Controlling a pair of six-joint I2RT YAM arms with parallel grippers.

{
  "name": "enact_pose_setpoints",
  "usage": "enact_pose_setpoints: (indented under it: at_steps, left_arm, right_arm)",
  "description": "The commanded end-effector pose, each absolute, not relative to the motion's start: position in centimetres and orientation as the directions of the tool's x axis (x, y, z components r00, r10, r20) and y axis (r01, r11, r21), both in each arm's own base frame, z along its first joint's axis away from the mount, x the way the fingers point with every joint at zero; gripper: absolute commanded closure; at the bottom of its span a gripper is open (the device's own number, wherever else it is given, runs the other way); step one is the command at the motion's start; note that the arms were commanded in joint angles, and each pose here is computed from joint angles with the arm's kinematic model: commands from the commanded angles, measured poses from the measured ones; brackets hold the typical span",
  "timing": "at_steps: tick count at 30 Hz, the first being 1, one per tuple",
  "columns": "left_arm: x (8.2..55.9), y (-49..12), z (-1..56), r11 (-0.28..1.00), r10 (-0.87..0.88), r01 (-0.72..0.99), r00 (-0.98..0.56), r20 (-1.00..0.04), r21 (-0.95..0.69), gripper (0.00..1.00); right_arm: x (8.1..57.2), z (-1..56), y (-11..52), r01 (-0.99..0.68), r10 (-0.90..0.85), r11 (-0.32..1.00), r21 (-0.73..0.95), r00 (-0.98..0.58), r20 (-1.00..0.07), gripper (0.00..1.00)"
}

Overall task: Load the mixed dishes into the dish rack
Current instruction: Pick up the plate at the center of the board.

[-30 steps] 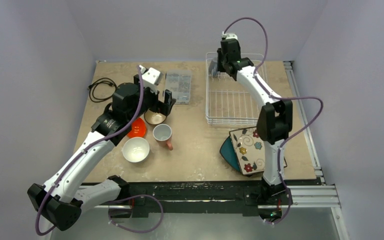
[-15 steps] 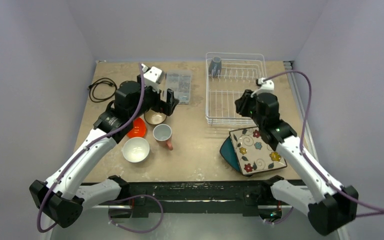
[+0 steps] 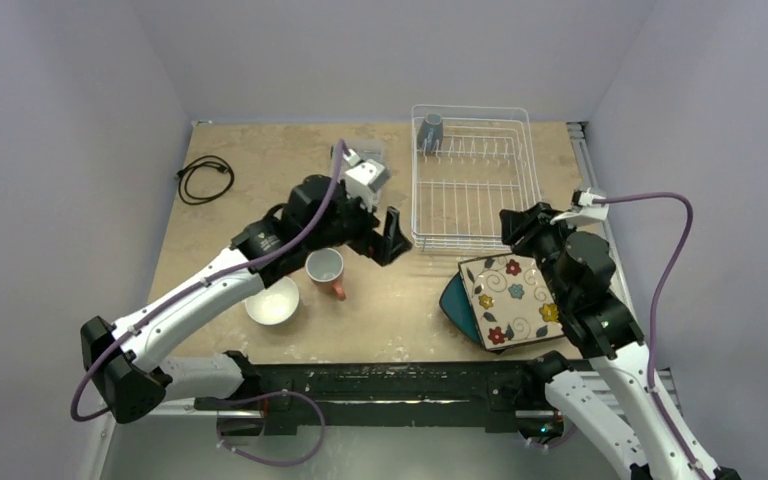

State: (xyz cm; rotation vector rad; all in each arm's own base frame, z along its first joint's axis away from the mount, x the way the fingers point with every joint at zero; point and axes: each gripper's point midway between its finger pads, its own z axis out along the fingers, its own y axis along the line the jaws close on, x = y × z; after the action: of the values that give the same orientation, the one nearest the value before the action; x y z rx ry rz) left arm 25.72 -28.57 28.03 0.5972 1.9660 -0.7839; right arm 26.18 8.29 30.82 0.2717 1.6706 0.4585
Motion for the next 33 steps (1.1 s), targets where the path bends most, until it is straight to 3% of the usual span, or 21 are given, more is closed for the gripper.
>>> enact_pose_setpoints:
  at_steps: [1, 5, 9, 13, 17, 21, 25, 33]
  left_arm:
    - [20.9, -33.5, 27.6, 0.56, -0.01, 0.623, -0.654, -0.757, -0.546, 0.06]
    - [19.1, -37.9, 27.3, 0.451, -0.14, 0.523, -0.759, -0.636, -0.723, 0.07]
    - [17.4, -42.6, 26.6, 0.421, -0.157, 0.475, -0.801, -0.578, -0.773, 0.1]
    - [17.1, -45.5, 22.9, 0.552, -0.178, 0.368, -0.824, -0.537, -0.748, 0.11]
    - [17.7, -46.5, 19.7, 0.649, -0.247, 0.238, -0.833, -0.495, -0.723, 0.11]
    - [18.6, -46.6, 17.5, 0.738, -0.298, 0.186, -0.773, -0.56, -0.649, 0.11]
    - [18.7, -48.0, 16.5, 0.735, -0.321, 0.182, -0.755, -0.571, -0.653, 0.21]
    - [18.2, -49.8, 13.9, 0.724, -0.367, 0.097, -0.785, -0.5, -0.683, 0.37]
  right_arm:
    - [25.3, 27.3, 6.8, 0.043, 0.475, 0.878, 0.477, -0.206, -0.856, 0.59]
    - [25.0, 25.0, 4.8, 0.146, 0.455, 0.889, 0.433, -0.193, -0.869, 0.4]
    - [25.0, 24.3, 4.2, 0.191, 0.466, 0.881, 0.433, -0.188, -0.864, 0.39]
    - [24.7, 23.3, 2.7, 0.311, 0.535, 0.824, 0.473, -0.152, -0.831, 0.4]
    - [24.7, 23.4, 3.2, 0.287, 0.56, 0.813, 0.506, -0.152, -0.814, 0.4]
    - [24.4, 24.3, 3.1, 0.271, 0.56, 0.814, 0.513, -0.135, -0.817, 0.43]
    - [23.7, 25.5, 2.2, 0.269, 0.558, 0.811, 0.52, -0.085, -0.825, 0.44]
    - [22.1, 27.9, 1.0, 0.246, 0.572, 0.795, 0.555, 0.001, -0.82, 0.45]
